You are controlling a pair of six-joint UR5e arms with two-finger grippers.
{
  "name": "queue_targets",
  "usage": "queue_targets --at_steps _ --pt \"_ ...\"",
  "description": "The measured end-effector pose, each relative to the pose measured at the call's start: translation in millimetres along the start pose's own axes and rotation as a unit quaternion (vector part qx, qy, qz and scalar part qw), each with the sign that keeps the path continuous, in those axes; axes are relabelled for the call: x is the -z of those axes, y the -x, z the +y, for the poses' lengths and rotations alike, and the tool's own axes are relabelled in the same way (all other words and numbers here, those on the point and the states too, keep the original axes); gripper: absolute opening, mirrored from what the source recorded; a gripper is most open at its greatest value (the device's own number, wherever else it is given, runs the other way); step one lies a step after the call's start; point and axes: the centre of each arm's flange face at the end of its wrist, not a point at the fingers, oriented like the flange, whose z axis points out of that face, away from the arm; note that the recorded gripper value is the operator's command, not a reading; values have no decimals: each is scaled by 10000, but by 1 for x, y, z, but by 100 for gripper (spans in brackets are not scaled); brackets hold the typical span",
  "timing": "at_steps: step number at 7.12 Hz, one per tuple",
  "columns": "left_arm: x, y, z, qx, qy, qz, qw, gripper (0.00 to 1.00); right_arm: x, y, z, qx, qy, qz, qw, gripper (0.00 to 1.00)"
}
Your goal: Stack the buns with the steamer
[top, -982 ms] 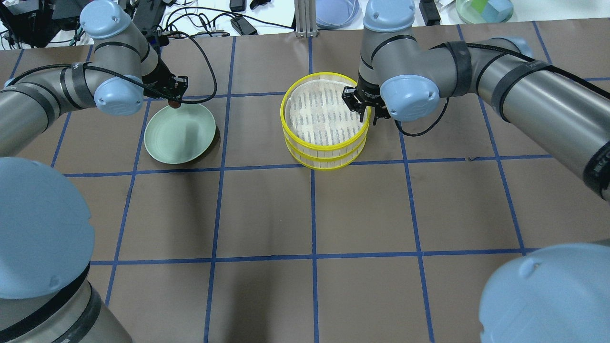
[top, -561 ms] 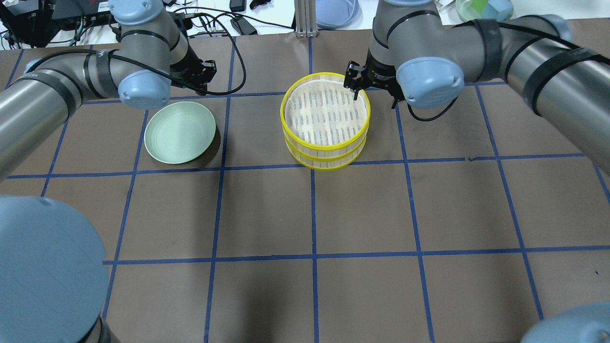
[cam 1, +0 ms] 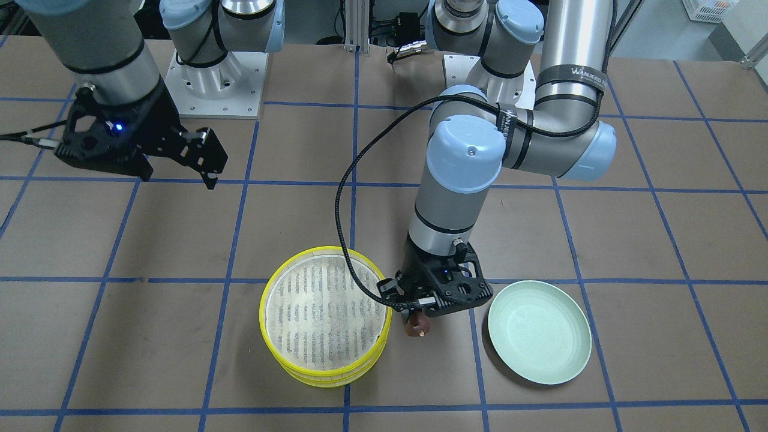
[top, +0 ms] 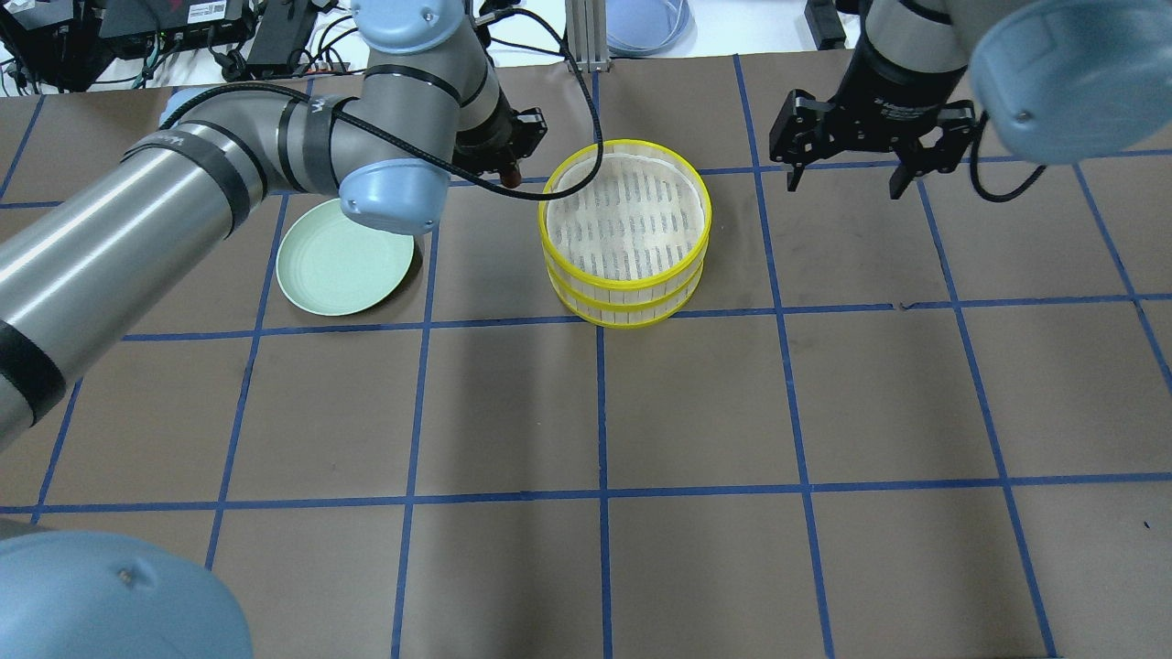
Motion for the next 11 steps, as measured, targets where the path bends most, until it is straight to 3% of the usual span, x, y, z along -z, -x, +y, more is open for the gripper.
queue_targets --at_steps 2,4,5,7,11 --pt "-7 -17 21 367 316 226 9986 0 19 -6 16 364 -57 -13 9993 100" --pt "-15 -18 27 444 449 232 9977 32 19 -5 13 409 -117 -67 9991 100" --pt "-19 -17 29 476 525 236 9972 99 19 -2 2 391 -171 -108 9990 100" --pt "-25 -13 34 610 808 267 9945 100 25 4 -19 423 -278 -141 9986 100" --pt "-24 -12 32 669 871 271 9936 100 32 18 -19 597 -342 -63 9976 100"
